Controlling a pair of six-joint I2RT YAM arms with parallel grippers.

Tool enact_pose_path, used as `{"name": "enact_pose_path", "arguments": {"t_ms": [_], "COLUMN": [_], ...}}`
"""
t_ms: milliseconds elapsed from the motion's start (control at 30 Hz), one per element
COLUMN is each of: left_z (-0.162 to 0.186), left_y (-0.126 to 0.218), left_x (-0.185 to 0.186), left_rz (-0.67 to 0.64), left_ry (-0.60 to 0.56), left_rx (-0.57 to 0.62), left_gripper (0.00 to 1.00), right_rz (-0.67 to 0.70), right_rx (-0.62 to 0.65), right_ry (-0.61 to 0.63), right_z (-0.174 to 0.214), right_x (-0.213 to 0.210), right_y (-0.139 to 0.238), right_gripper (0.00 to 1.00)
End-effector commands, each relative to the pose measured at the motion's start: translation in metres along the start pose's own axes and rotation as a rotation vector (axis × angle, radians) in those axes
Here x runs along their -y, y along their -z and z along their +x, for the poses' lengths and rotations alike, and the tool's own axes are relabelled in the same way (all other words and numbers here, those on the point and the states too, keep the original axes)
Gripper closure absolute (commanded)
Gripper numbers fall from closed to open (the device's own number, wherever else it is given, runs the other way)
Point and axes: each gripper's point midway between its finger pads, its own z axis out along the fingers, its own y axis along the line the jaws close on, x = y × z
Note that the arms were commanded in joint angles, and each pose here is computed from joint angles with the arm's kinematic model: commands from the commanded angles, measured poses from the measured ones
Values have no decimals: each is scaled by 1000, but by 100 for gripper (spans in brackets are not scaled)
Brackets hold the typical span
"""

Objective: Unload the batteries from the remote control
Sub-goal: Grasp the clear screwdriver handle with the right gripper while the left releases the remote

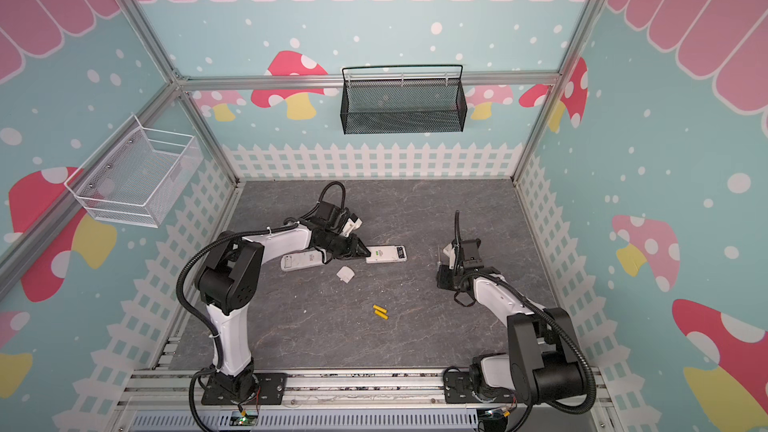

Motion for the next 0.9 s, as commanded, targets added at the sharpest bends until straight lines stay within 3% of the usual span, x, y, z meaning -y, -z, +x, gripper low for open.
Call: {"name": "enact_pose_path", "arguments": {"t_ms": [0,167,367,467,667,767,867], "left_z": [-15,-26,-36,-34,-24,-11,-10], "left_y": [10,18,43,54,77,78,85], "left_x": [-12,-23,-9,7,34,59,82], "left_rz": [-59,-116,-164,-165,-170,-170,-118], "left_ry": [-23,-24,-135,-221,-379,-517,-585], "left_rx": [23,50,116,136,182,173,158], "left_gripper": [65,57,40,32,21,15,10], "right_rz": [30,44,40,35,26,8,-59], "right_rx": [-2,-14,-1,-21,-28,19,73], "right_ry": [3,13,30,41,93,132,187], "right_z": [-1,-2,-7,-6,-4,-13,-30], "right_x": [2,4,2,1,0,-4,-21], "right_y": [-5,-11,-17,-23,-25,-19,-9], "right_gripper": [62,64,65,67,81,87,88]}}
